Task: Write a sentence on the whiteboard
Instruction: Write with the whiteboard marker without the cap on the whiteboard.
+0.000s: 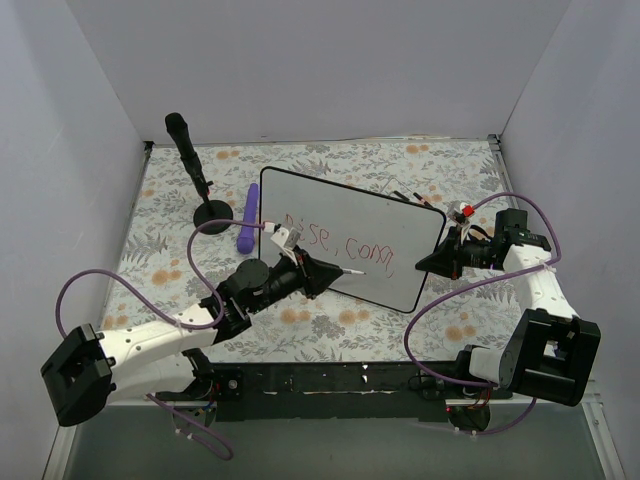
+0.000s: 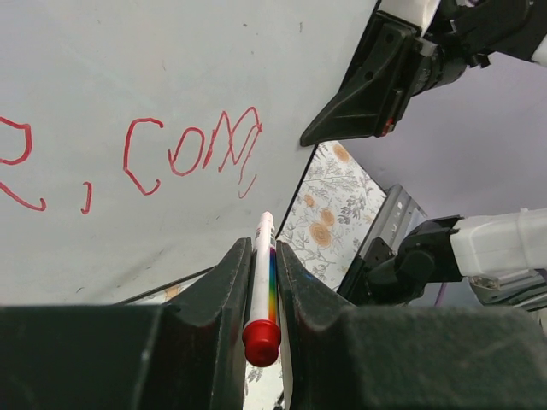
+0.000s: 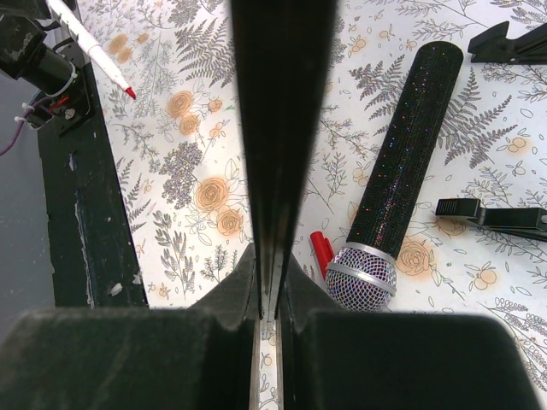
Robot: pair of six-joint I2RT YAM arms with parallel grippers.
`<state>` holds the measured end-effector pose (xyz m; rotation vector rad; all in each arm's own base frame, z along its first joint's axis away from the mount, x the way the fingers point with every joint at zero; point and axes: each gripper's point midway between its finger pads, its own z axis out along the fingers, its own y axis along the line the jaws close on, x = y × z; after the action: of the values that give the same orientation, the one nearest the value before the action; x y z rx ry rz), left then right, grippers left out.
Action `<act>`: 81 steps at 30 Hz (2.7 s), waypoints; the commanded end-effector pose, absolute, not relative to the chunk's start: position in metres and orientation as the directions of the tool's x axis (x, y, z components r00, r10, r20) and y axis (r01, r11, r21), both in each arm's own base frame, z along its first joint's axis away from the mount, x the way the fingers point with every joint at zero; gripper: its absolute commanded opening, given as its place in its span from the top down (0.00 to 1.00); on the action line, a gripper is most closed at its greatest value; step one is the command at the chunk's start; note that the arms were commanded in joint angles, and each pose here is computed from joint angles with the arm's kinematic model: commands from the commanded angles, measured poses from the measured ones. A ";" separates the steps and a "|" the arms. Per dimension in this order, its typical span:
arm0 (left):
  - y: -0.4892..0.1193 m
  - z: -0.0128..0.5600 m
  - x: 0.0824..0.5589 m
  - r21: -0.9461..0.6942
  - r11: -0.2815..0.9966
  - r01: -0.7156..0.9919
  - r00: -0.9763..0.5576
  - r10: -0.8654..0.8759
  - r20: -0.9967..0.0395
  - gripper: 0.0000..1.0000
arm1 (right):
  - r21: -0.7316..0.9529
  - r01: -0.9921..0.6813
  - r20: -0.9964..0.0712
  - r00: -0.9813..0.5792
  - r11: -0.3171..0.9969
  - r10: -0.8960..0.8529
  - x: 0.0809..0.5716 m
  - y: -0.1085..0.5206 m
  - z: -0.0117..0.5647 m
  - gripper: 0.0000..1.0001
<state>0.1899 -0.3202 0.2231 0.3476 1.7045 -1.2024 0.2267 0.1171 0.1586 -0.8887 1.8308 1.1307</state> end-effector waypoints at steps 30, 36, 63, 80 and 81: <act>-0.402 0.251 0.238 -0.421 0.578 0.699 -0.327 -0.265 -0.907 1.00 | 0.314 -0.879 -0.892 -0.402 0.360 -0.204 0.230 0.117 0.155 0.99; -0.403 0.239 0.241 -0.405 0.605 0.685 -0.339 -0.228 -0.913 1.00 | 0.313 -0.878 -0.892 -0.403 0.362 -0.205 0.229 0.117 0.155 0.99; -0.408 0.220 0.235 -0.417 0.595 0.687 -0.398 -0.172 -0.901 1.00 | 0.312 -0.879 -0.893 -0.401 0.362 -0.205 0.230 0.117 0.155 0.99; -0.413 0.251 0.248 -0.436 0.576 0.691 -0.359 -0.250 -0.899 1.00 | 0.313 -0.878 -0.892 -0.403 0.362 -0.205 0.229 0.117 0.155 0.99; -0.412 0.254 0.248 -0.439 0.573 0.692 -0.356 -0.258 -0.898 1.00 | 0.313 -0.878 -0.892 -0.403 0.363 -0.204 0.230 0.116 0.155 0.99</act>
<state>0.2317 -0.4153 0.2209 0.4384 1.7398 -1.0308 0.2271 0.1182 0.1579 -0.9015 1.8290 1.1252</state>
